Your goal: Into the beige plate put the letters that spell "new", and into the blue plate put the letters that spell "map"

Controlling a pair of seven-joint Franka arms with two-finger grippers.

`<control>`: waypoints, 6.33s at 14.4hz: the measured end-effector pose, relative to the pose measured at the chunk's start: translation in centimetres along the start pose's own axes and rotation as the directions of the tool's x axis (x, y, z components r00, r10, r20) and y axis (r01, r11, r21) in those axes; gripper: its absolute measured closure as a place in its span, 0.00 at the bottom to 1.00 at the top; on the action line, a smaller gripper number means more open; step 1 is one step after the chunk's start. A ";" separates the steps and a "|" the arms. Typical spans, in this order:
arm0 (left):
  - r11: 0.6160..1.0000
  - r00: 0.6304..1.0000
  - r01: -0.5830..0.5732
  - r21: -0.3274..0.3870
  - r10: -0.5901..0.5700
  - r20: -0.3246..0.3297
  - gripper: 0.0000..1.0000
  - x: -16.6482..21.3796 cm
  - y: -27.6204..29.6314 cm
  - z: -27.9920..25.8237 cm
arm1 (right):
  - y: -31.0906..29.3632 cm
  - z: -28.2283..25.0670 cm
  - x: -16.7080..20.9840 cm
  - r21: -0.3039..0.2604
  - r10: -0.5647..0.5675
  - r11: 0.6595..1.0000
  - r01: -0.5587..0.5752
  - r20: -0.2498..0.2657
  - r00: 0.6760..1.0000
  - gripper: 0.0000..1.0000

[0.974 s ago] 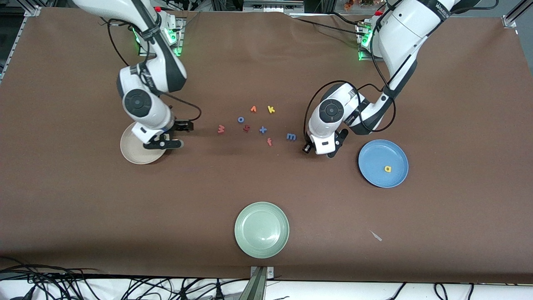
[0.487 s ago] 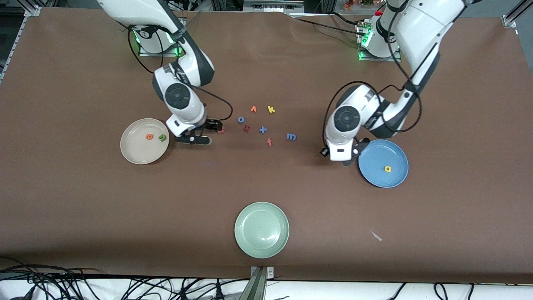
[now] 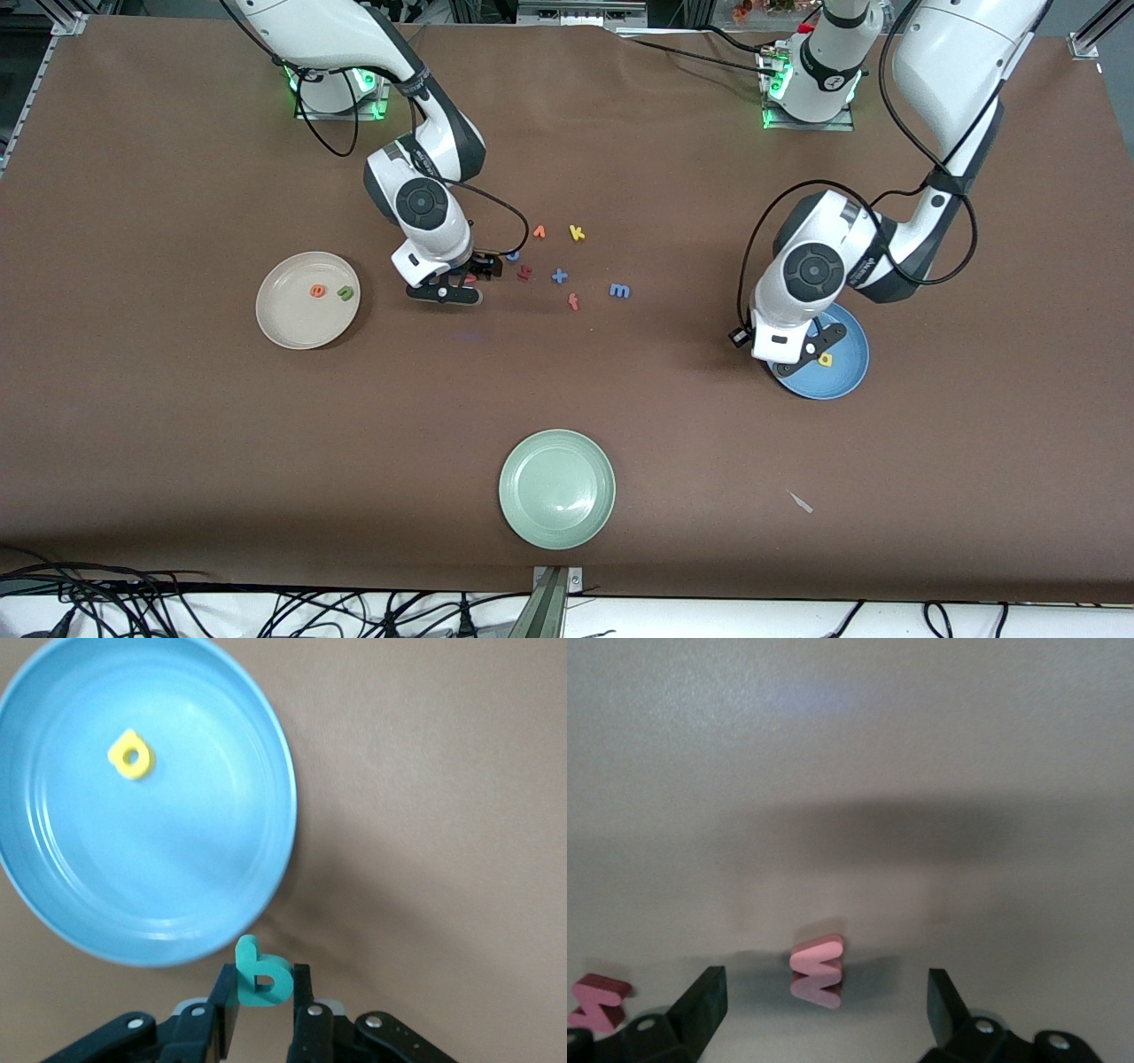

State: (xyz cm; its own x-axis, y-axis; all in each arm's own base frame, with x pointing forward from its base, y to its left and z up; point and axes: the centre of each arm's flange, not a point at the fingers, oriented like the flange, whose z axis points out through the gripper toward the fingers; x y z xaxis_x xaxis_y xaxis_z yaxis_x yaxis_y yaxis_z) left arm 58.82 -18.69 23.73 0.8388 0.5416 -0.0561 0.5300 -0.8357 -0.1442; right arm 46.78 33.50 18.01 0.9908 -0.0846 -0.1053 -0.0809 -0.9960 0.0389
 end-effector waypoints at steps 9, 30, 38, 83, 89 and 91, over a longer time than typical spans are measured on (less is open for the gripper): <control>0.983 0.980 -0.185 0.011 0.184 0.079 0.67 4.4 -4.7 4.0 | -0.7 0.4 -0.1 0.007 -0.011 1.000 0.011 -0.008 1.000 0.66; 0.924 0.924 0.368 -0.102 -0.352 0.147 0.00 -18.1 12.1 0.8 | 24.2 -4.7 8.7 -0.092 -0.387 0.911 0.403 0.151 0.910 0.69; 0.863 0.871 0.492 -0.114 -0.485 0.080 0.07 -20.9 13.4 4.9 | 21.0 -16.9 11.0 -0.054 -0.380 0.910 0.410 0.281 0.881 0.00; 0.922 0.919 -0.385 0.044 0.378 0.113 0.37 9.2 -3.7 2.4 | 32.8 -41.1 6.7 -0.042 -0.202 0.978 0.202 -0.001 0.979 0.00; 0.911 0.915 -0.404 0.081 0.401 0.053 0.00 8.9 -3.5 -7.3 | 32.8 -41.0 6.7 -0.042 -0.203 0.978 0.202 0.000 0.979 0.00; 0.906 0.909 -0.417 0.071 0.416 0.022 0.00 7.5 -3.4 -13.8 | 32.8 -41.0 6.7 -0.042 -0.202 0.978 0.202 0.001 0.979 0.00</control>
State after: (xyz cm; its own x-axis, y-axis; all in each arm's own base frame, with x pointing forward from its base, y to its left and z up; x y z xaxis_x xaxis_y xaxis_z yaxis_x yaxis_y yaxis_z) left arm 65.01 -13.07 37.43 0.9803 0.1462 -0.1325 0.1217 -0.9767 -0.1770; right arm 55.19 1.48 59.34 0.9866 0.1185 -0.1121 0.1256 -0.9904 0.0580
